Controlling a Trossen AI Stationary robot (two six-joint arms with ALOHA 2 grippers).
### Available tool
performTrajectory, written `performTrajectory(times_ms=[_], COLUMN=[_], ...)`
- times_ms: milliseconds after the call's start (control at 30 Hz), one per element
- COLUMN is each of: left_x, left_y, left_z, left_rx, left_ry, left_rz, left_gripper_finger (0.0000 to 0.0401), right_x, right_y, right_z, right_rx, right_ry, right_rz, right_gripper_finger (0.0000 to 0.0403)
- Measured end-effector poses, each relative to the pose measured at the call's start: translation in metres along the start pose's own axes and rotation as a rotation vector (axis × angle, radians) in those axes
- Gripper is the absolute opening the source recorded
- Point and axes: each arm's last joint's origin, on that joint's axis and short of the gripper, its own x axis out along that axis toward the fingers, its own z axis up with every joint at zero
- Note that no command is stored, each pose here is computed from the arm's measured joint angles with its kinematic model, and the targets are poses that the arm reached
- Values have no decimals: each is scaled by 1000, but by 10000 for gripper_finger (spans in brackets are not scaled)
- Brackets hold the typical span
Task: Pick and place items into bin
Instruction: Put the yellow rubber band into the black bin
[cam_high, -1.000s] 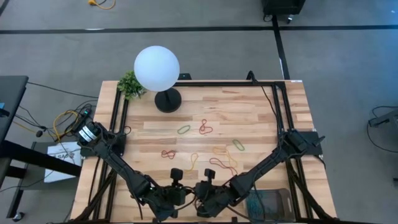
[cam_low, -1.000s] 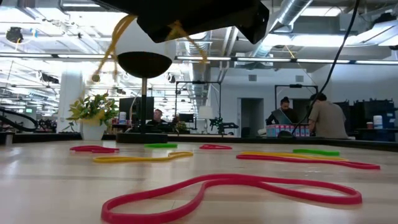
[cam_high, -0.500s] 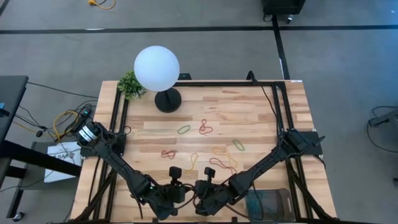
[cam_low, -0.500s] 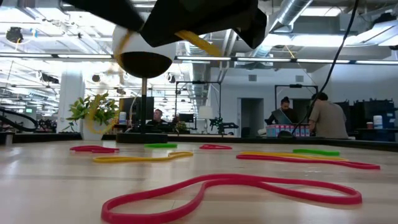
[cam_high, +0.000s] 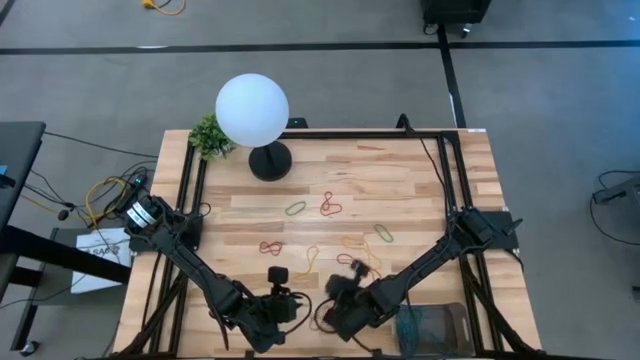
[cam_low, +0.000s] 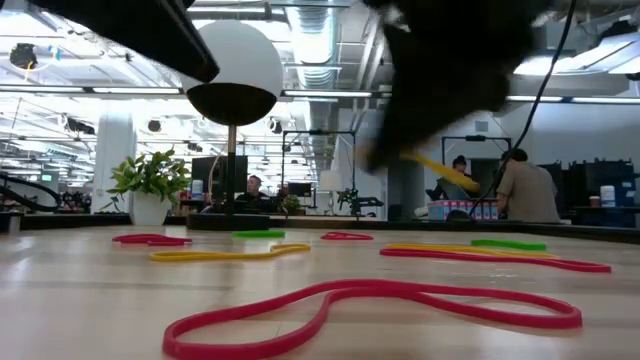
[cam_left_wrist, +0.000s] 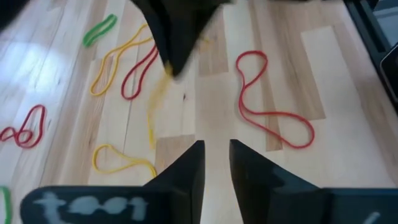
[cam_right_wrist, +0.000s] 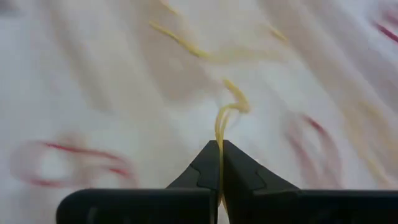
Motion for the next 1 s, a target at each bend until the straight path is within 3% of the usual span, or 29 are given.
performTrajectory(times_ms=[233,367,467,800,1000], left_x=[0,0,0,4,5], left_y=[3,3,3,7,8], left_z=[-4,-4,-4,-3,-2], left_rx=[-20,-19,-18,-43,-59], left_ry=[40,41,41,43,42], left_rz=[23,23,24,34,38], left_gripper_finger=[67,67,67,67,67], right_x=[-26,-61,-88,-152,-164], right_y=[-31,-29,-18,21,19], right_z=[-30,-43,-55,-110,-148], right_rx=[159,282,337,462,512], right_ry=[275,433,472,621,575], right_rz=[-360,-467,-461,-249,-295], right_gripper_finger=[1,1,1,1,2])
